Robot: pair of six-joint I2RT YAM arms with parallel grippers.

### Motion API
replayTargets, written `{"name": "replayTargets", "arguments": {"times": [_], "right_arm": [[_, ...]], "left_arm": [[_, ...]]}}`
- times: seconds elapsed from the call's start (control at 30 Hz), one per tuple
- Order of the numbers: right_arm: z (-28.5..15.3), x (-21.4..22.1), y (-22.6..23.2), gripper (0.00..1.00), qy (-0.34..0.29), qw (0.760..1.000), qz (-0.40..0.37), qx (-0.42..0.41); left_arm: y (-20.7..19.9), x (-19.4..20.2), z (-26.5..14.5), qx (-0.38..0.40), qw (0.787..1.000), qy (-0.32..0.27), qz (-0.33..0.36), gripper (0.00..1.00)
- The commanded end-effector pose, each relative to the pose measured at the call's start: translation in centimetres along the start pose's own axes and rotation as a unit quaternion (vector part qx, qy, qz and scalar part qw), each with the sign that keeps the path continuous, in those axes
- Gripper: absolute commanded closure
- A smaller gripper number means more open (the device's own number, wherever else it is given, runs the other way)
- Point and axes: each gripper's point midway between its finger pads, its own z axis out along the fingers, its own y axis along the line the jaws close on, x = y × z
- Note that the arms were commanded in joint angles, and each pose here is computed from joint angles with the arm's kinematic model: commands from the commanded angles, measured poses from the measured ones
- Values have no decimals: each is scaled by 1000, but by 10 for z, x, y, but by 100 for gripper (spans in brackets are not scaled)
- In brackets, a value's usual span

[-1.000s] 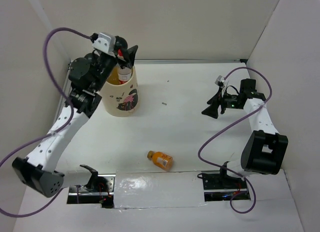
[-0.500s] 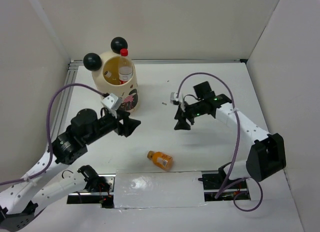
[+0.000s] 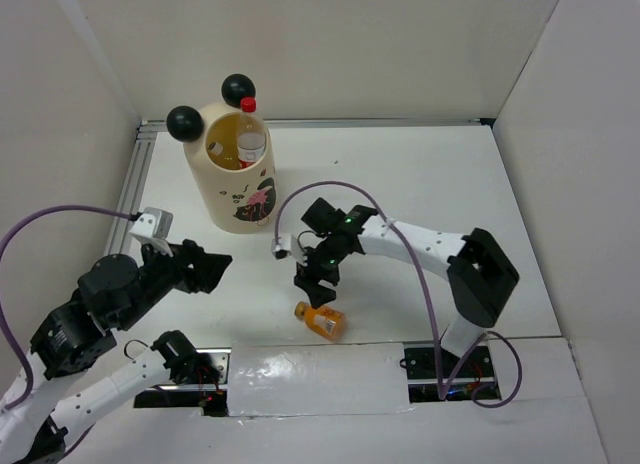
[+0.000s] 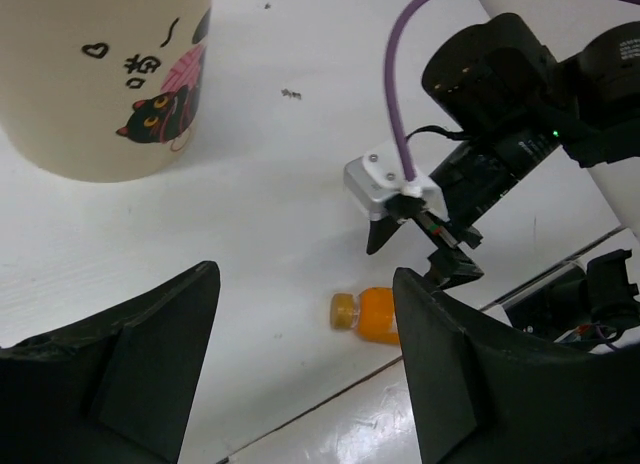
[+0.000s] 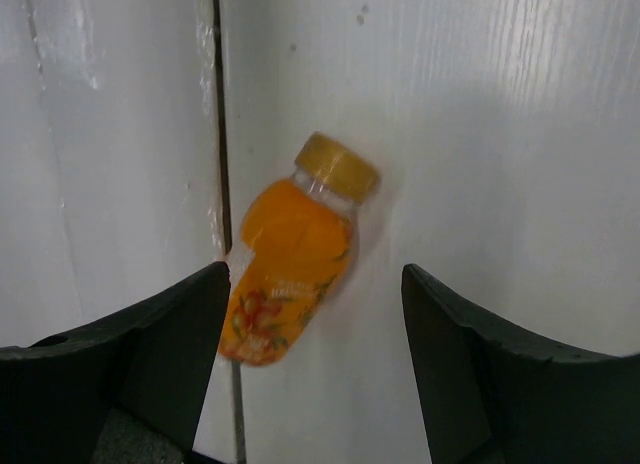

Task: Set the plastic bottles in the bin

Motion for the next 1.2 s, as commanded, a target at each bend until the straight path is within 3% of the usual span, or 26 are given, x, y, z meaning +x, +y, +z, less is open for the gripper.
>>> {"name": "replayTargets", "arguments": {"times": [0.0, 0.37, 0.6, 1.0, 1.03, 1.07, 1.17], "right_arm": [[13, -19, 0, 24, 49, 998, 18, 21], [49, -6, 16, 29, 149, 986, 62, 41], [60, 17, -14, 30, 185, 971, 85, 125], [75, 44, 0, 30, 244, 960, 71, 116], [77, 47, -1, 33, 248, 959, 72, 115], [75, 53, 1, 47, 259, 957, 71, 111], [78, 56, 6, 71, 263, 957, 73, 95]], "left_arm": [[9, -8, -19, -20, 999, -18, -27, 18], [18, -9, -44, -21, 999, -27, -19, 17], [22, -6, -47, -18, 999, -32, -9, 14], [20, -2, -43, -13, 1000, -24, 11, 12], [20, -1, -40, -13, 1000, -24, 11, 12], [20, -2, -42, -11, 1000, -28, 10, 12], [17, -4, -42, -4, 999, -30, 8, 12]]}}
